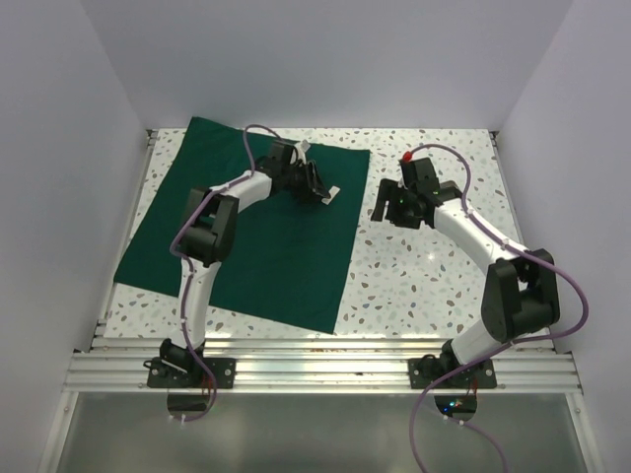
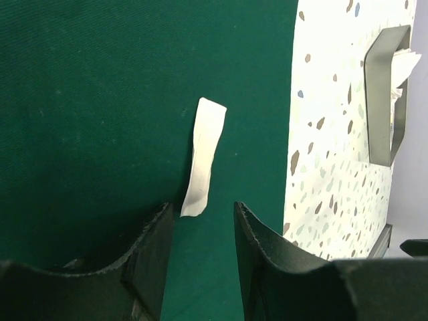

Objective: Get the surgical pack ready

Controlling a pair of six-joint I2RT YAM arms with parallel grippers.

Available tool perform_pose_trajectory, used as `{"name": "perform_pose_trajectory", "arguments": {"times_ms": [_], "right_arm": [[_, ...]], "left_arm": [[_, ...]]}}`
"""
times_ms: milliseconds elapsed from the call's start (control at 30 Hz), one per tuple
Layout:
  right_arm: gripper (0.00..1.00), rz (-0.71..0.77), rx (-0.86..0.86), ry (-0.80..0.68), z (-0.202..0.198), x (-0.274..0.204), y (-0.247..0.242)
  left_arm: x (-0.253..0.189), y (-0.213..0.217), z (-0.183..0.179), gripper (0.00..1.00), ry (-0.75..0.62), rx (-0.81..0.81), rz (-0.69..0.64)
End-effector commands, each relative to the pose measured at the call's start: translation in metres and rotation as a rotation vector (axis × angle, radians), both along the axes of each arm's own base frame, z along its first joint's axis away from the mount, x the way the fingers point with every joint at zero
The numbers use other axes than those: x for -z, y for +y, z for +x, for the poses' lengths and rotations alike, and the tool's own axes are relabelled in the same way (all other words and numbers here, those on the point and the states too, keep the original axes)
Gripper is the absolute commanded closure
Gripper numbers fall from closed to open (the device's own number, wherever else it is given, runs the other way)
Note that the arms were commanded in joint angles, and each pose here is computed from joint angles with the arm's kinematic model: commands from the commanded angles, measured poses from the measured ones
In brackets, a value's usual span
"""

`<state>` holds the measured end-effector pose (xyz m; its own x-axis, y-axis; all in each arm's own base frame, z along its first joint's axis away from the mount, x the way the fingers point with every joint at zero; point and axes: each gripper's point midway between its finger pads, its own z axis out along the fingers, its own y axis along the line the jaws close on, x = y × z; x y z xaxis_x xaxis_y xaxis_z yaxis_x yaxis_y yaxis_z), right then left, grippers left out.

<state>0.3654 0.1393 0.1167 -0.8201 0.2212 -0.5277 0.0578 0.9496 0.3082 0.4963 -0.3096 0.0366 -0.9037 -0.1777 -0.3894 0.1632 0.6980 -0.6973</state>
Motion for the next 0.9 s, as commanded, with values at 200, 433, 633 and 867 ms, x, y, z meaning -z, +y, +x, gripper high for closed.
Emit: {"name": "perform_pose_trajectory", "arguments": {"times_ms": [200, 433, 633, 867], "right_arm": [[0.29, 0.026, -0.011, -0.048, 0.005, -0.01, 0.003], [0.29, 0.037, -0.017, -0.054, 0.003, -0.009, 0.004], [0.29, 0.029, -0.016, -0.05, 0.002, -0.007, 0.002], [0.28, 0.042, -0.021, -0.054, 0.003, -0.007, 0.005]], "left_arm": [[0.011, -0.005, 0.011, 0.55, -0.008, -0.008, 0.06], [0.026, -0.001, -0.001, 0.59, 0.002, 0.012, 0.119], [0.041, -0.005, -0.015, 0.64, 0.03, 0.044, 0.161], [0.044, -0.007, -0.024, 0.76, 0.048, 0.065, 0.145]]}}
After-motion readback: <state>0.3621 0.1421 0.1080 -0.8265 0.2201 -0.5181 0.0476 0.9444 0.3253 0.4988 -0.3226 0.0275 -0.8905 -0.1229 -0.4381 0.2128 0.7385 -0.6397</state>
